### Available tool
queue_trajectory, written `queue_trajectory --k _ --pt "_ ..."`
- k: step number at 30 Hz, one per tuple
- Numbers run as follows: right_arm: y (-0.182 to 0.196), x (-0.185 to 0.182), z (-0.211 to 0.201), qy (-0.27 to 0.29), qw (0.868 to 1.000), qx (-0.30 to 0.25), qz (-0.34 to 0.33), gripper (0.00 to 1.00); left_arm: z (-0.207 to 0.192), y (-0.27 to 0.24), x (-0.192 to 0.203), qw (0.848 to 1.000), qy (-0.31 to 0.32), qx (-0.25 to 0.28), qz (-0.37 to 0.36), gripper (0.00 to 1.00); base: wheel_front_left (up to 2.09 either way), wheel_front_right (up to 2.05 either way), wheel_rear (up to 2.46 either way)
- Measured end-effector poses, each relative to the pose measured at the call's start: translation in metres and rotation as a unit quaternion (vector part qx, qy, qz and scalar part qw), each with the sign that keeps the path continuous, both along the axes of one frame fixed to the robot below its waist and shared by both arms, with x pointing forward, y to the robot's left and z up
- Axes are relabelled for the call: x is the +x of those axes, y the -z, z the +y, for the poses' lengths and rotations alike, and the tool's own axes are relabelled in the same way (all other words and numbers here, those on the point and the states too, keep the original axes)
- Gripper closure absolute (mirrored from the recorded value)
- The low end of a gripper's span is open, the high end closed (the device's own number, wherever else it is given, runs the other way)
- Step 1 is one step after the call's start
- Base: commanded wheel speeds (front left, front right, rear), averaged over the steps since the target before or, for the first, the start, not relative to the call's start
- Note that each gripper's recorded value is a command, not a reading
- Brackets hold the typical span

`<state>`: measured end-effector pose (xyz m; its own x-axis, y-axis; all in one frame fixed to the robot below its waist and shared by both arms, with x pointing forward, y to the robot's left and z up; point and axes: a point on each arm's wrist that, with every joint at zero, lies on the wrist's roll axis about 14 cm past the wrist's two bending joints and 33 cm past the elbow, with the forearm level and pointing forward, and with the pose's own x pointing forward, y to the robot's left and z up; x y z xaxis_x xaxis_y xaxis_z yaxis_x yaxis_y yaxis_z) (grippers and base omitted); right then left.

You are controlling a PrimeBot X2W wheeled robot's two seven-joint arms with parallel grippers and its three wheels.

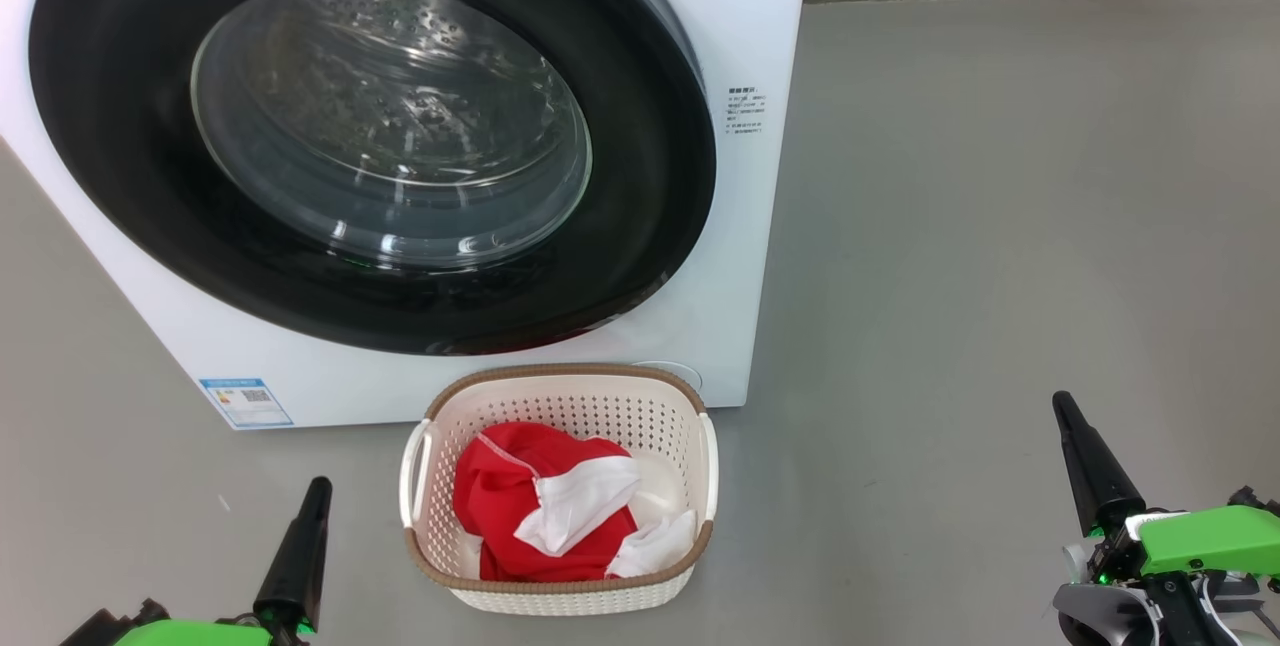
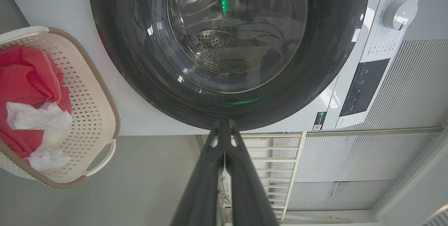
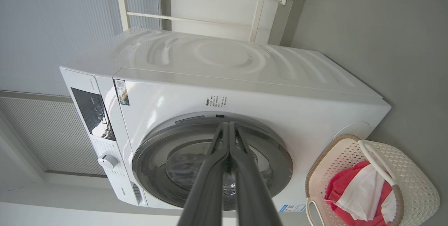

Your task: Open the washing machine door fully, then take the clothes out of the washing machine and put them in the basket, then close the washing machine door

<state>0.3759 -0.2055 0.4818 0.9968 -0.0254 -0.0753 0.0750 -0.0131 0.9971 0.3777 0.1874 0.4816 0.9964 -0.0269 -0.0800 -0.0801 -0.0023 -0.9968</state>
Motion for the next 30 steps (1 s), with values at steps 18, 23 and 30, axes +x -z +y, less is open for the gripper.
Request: queue_trajectory --k 18,23,30 --pt "-0.0001 -0.0001 0.0 -0.001 1.0 -0.001 0.0 1.0 -0.0001 -0.0001 0.0 1.0 0.001 0.0 0.0 1.0 0.0 0.0 0.0" --pt "0.0 -0.0001 0.0 -0.001 1.0 -0.001 0.0 1.0 -0.0001 -0.0001 0.0 1.0 0.001 0.0 0.0 1.0 0.0 0.0 0.0" --pt "0.0 -0.0001 -0.0001 0.0 1.0 -0.001 0.0 1.0 -0.0001 -0.0001 0.0 1.0 0.001 0.0 0.0 1.0 0.0 0.0 0.0"
